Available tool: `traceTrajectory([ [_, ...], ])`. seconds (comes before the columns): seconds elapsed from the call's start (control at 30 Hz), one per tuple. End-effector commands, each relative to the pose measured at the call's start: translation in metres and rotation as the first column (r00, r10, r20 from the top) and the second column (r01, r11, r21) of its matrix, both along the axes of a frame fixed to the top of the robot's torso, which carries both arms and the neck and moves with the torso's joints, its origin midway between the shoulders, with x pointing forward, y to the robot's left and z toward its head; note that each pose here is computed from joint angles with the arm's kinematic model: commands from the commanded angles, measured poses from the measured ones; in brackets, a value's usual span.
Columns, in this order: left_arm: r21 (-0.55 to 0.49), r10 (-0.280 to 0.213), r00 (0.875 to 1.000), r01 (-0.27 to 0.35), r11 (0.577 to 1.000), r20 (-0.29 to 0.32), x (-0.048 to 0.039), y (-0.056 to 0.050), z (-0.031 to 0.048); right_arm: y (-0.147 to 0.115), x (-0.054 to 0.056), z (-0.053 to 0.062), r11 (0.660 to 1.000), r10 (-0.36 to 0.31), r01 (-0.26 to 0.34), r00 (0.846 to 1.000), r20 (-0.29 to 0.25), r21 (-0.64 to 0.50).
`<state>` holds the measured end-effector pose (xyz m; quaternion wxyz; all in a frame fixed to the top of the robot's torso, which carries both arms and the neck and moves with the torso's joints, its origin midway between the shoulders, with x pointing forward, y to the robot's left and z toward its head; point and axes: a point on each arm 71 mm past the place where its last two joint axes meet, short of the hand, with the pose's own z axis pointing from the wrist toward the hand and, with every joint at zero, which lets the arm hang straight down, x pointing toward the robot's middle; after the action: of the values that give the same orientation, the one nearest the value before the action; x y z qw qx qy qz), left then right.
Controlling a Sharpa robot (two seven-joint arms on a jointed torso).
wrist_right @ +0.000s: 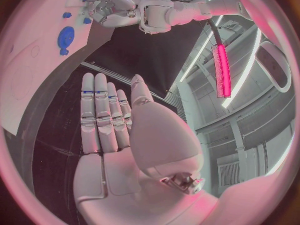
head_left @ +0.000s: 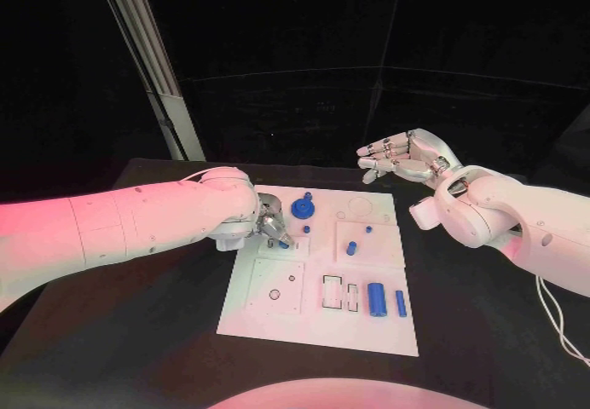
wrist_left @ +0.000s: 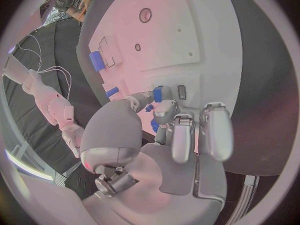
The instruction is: Assemble the parts on the task board
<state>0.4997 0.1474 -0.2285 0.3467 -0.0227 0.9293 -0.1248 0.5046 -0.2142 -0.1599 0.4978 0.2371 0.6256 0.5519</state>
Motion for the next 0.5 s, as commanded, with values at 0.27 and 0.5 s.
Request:
traceTrajectory([
  [0.27,0.012,-0.002,1.0,0.003,1.0,-0.029,0.0001,-0.0042,-0.0025,0.0005,0.0002,0.0018,1.0,0.003,-0.003,1.0,0.01,0.001],
  [0.5,0.016,-0.002,0.999,0.002,1.0,-0.039,0.0014,-0.0043,-0.0031,0.0012,0.0003,0.0015,1.0,0.007,-0.007,1.0,0.009,0.0],
])
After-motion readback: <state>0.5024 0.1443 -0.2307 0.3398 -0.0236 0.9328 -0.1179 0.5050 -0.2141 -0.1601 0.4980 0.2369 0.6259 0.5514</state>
